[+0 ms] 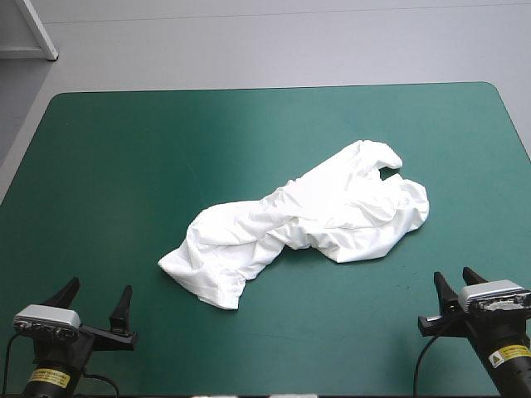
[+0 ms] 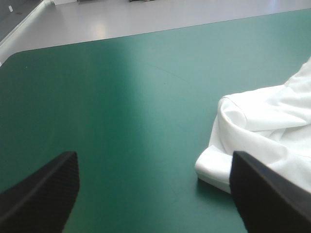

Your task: Fold the cloth

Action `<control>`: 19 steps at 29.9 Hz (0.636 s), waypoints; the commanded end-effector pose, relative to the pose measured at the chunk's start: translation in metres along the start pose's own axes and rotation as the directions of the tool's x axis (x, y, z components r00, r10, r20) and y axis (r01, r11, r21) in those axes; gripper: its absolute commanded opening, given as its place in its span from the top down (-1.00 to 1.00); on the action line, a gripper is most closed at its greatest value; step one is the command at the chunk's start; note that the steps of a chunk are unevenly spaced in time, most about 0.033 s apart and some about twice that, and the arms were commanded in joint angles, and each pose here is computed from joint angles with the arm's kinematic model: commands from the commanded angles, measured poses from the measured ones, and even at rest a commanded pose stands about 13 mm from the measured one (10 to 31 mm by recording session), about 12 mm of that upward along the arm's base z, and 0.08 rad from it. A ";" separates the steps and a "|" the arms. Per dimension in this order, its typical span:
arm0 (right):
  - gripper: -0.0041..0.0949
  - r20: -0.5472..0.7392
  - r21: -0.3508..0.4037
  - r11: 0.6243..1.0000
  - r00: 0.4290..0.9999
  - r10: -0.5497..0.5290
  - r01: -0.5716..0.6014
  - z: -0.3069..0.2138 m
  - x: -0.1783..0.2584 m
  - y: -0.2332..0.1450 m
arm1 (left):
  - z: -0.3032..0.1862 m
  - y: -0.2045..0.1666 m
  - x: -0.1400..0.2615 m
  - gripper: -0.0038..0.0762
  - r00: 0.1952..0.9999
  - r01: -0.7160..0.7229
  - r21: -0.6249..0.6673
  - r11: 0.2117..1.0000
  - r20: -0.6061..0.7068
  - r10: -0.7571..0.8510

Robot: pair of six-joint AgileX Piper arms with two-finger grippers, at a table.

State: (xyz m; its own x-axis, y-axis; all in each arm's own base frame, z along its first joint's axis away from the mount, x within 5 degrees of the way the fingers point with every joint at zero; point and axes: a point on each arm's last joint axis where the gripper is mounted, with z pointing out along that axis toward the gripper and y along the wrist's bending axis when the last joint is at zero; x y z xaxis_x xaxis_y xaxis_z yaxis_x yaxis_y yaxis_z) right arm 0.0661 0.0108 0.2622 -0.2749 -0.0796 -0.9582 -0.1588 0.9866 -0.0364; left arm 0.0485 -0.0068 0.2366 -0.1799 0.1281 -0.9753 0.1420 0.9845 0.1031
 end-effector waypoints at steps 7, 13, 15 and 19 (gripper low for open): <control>-0.03 0.098 0.014 1.000 0.995 -0.010 0.008 -0.005 -0.019 -0.002 | 0.007 0.003 -0.035 -0.63 0.998 0.014 0.018 1.000 -0.060 -0.013; -0.03 0.095 0.035 0.998 0.994 -0.054 0.051 -0.005 -0.032 -0.004 | 0.031 0.003 -0.061 -0.63 0.953 -0.038 0.091 0.995 -0.296 0.063; -0.03 0.079 0.034 0.998 0.995 -0.053 0.051 -0.002 -0.038 -0.004 | 0.041 0.001 -0.069 -0.63 0.937 -0.030 0.139 0.990 -0.342 0.076; -0.03 0.035 0.029 0.998 0.998 -0.051 0.050 0.009 -0.047 -0.005 | 0.070 -0.005 -0.076 -0.63 0.903 0.042 0.203 0.978 -0.427 0.050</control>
State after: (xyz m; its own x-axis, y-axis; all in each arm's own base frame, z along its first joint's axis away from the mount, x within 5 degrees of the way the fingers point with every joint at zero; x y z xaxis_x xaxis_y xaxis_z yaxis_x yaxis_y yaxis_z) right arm 0.0781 0.0104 0.2855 -0.2927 -0.1222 -0.9484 -0.1547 0.9848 -0.0791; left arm 0.1103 -0.0223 0.2842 -0.5854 0.2496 -0.7714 0.3098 0.9481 0.0716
